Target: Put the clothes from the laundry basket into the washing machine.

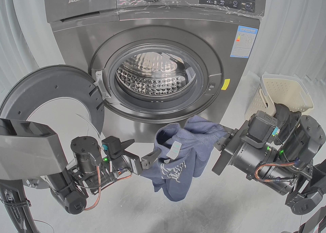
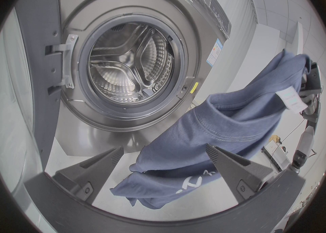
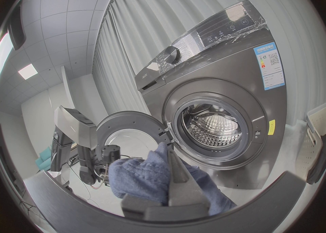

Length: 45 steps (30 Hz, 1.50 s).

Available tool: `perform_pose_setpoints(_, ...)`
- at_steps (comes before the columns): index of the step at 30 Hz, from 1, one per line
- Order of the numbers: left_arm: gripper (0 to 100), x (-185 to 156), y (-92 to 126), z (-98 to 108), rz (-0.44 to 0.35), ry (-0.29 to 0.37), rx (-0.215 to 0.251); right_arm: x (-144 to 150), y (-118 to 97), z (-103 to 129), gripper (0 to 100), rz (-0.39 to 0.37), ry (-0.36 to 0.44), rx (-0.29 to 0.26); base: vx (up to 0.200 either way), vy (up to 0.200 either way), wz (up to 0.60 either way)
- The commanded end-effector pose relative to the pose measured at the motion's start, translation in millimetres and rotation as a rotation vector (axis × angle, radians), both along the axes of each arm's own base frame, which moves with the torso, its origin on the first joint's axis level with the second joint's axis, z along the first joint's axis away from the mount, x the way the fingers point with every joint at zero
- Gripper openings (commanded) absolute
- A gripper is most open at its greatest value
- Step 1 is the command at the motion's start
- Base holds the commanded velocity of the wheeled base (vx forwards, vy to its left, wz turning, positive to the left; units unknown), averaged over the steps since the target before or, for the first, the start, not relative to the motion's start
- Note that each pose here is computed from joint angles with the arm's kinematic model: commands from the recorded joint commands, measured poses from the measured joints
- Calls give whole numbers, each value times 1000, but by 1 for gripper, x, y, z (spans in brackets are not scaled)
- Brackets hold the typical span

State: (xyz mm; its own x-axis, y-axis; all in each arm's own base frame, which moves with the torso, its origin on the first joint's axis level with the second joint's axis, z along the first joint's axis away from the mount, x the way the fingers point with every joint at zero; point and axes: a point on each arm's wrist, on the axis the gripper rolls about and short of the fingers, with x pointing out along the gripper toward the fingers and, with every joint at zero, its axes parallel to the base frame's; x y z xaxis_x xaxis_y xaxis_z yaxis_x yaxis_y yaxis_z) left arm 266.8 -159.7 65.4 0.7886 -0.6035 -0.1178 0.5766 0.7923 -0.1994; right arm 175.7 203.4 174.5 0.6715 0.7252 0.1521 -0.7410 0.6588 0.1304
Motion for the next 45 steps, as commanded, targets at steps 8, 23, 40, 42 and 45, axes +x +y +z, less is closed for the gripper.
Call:
perform_pose_setpoints(8,100,4,-7,-21,-71,40,39,-2,3,0,0,12,1,0,0,0,0)
perform_pose_setpoints(23,100,-12,-33,-21,-234,19,52,2,5,-3,0,4,6,-6,0,0,0)
perform_pose_setpoints(40,0,-12,-29,-23,-249,4,83,4,3,-4,0,-6,10,-9,0,0,0)
perform_pose_setpoints(42,0,-10,-26,-23,-231,4,84,4,3,-4,0,-10,11,-10,0,0,0)
perform_pose_setpoints(45,0,-3,-16,-20,-186,-4,80,5,2,-5,0,-13,12,-14,0,0,0)
